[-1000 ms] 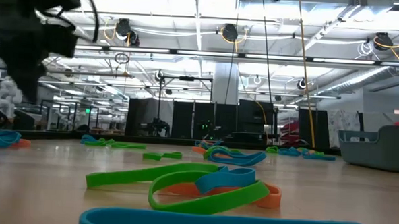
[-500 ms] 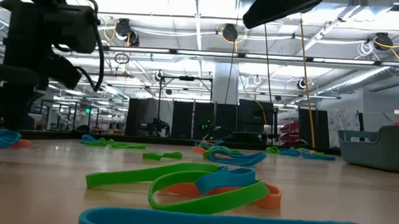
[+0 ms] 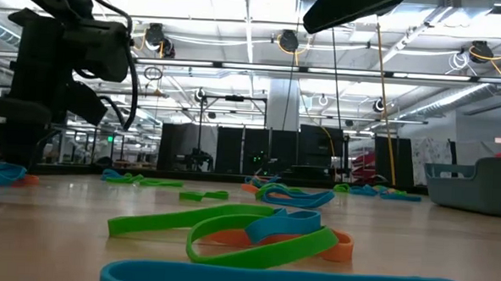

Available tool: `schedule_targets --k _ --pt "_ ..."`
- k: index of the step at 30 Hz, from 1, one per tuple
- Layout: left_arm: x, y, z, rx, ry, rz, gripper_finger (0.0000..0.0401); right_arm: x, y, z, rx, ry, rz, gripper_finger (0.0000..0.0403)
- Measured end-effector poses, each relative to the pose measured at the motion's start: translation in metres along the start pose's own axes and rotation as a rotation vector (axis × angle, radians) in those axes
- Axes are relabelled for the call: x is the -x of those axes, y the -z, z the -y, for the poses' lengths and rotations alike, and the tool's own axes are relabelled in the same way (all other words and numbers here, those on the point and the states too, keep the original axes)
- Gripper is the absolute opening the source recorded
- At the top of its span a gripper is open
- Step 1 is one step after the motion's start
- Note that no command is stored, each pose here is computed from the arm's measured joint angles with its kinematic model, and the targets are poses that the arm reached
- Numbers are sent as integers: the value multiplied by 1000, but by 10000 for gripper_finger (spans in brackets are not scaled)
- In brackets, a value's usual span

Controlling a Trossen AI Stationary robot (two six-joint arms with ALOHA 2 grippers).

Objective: Sort rubber bands into baskets
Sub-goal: Put the orange rubber band into the orange bin

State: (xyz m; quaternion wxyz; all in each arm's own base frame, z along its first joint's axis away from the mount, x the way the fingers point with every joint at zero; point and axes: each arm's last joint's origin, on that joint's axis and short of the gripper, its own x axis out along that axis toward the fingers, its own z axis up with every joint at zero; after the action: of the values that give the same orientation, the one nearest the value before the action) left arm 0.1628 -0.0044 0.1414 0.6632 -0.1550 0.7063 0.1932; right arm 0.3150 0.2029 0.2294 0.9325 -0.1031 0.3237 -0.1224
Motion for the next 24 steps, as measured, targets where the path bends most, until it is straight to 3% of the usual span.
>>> schedule_targets --k 5,12,24 --pt "-4 -2 2 -20 9 -8 134 0 0 0 -10 0 0 90" --pt "-2 -2 1 -25 -13 25 14 0 0 0 -11 1 -1 90" --pt "31 7 -2 -40 -14 182 3 -7 -6 7 -45 20 17 90"
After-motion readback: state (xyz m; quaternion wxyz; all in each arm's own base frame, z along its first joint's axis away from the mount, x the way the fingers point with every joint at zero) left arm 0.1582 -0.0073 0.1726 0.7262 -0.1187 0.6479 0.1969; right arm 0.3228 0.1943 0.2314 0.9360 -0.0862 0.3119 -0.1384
